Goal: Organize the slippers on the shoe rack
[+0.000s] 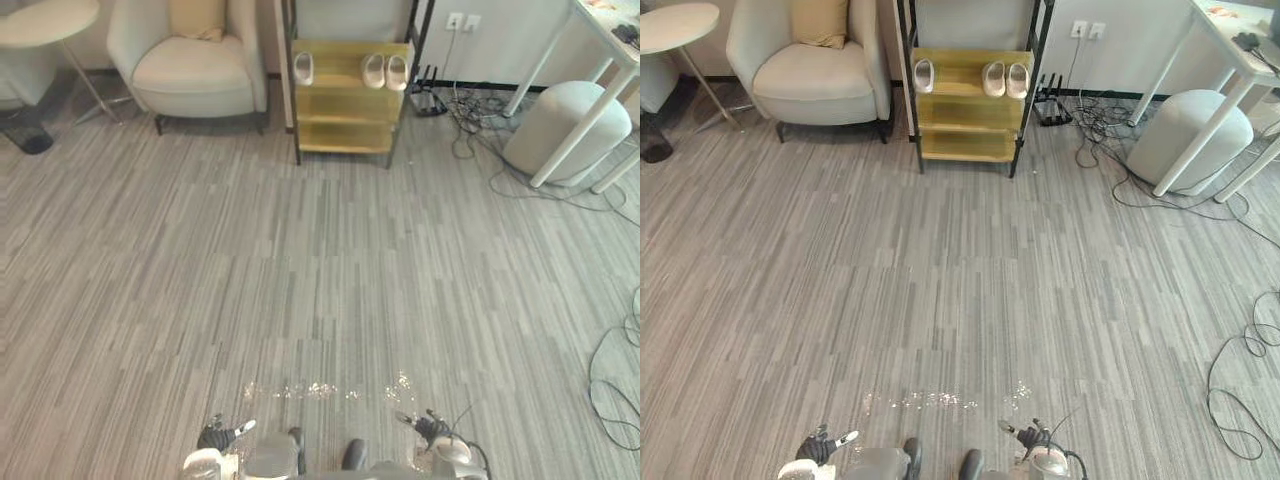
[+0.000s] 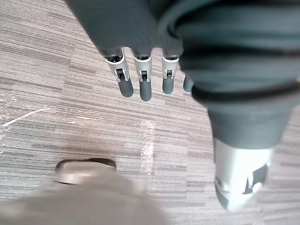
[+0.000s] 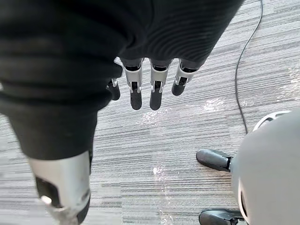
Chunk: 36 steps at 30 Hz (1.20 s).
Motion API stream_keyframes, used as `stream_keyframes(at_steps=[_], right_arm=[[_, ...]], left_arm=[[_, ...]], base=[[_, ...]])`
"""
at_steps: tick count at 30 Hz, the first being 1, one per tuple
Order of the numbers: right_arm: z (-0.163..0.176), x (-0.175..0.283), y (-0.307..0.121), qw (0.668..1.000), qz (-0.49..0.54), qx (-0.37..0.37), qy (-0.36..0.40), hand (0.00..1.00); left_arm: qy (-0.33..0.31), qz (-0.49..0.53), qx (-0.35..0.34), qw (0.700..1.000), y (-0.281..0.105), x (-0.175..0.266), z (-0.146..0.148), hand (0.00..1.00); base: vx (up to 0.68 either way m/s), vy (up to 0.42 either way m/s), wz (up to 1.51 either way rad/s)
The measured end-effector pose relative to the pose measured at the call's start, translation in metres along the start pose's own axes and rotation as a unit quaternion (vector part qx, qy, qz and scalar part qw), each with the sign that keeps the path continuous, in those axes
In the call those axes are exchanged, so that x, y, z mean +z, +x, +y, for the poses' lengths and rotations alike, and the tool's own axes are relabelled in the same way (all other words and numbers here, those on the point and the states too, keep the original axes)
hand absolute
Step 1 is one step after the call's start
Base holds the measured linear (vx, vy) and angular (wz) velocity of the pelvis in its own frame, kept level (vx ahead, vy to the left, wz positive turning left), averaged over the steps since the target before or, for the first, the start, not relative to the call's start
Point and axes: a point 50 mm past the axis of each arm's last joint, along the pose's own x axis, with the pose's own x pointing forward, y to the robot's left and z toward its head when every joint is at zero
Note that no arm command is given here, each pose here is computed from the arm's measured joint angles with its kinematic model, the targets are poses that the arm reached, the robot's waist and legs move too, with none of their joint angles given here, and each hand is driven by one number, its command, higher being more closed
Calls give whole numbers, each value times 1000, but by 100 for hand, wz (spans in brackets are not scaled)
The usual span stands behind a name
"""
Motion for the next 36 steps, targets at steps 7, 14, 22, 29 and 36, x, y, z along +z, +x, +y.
stream_keyframes(at_steps=[7, 14, 22, 29, 36], right_arm=[[-19, -1, 2, 999, 11, -34, 1, 0], [4, -6, -2, 1000, 16, -5, 14, 0], [4, 14, 1, 1000, -19, 2, 4, 0], [-3, 32, 4, 999, -46, 0, -4, 0], [-2, 18, 3, 1000, -23, 0, -9, 0]], left_arm=[[-52, 7, 7, 999, -1, -2, -2, 0], [-44, 12, 18, 999, -1, -6, 9, 0], [-37, -13, 9, 999, 1, 8, 6, 0], [-60, 3, 4, 998, -1, -1, -6, 0], [-60, -14, -5, 998, 0, 9, -6, 0]], base=[[157, 161, -34], [424, 237, -15], [513, 79, 10], [565, -233, 42], [466, -170, -13]])
